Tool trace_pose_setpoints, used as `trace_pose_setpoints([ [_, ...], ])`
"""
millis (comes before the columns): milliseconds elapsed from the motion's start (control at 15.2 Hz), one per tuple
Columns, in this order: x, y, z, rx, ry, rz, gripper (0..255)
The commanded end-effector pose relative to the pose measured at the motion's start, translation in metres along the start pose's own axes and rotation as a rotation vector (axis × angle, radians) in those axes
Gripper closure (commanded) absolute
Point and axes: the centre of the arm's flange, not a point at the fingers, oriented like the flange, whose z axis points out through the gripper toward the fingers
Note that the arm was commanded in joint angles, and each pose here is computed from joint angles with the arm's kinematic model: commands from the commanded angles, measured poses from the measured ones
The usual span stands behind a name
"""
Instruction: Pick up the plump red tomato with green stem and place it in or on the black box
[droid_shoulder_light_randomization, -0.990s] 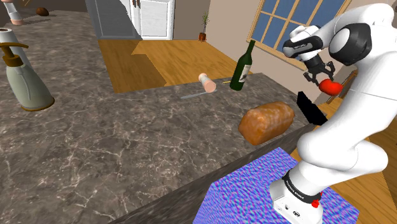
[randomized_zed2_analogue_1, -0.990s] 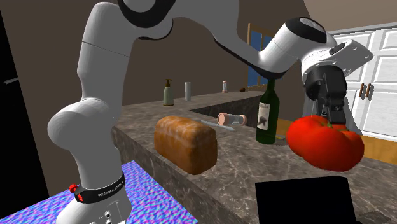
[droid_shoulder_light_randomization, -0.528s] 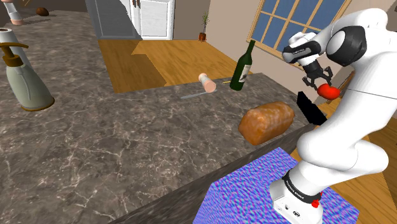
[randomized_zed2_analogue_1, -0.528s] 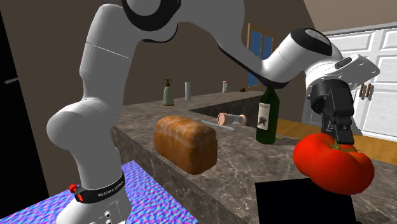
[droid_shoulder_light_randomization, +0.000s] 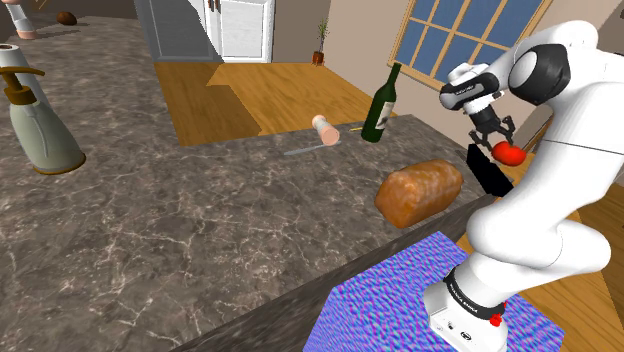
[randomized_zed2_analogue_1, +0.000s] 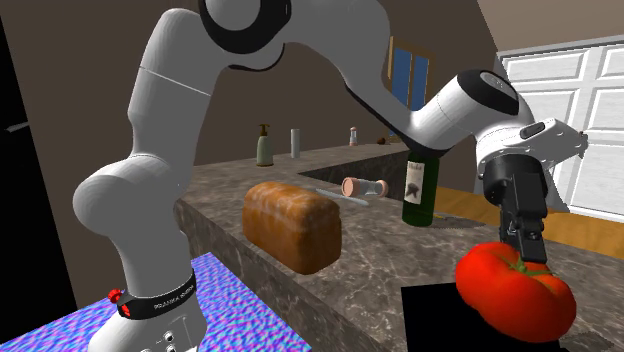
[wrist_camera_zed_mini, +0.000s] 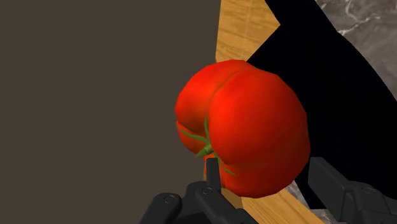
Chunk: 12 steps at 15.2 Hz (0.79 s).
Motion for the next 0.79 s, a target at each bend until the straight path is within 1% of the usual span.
trace_pose_setpoints([
  [0,0.0,-0.0031,0.001,0.0,0.0,0.0,255],
  [396,0.0,-0.0031,0.001,0.0,0.0,0.0,255],
  [462,0.0,-0.0031,0.001,0.0,0.0,0.0,0],
  [726,0.0,-0.0031,0.001,0.0,0.0,0.0,0],
])
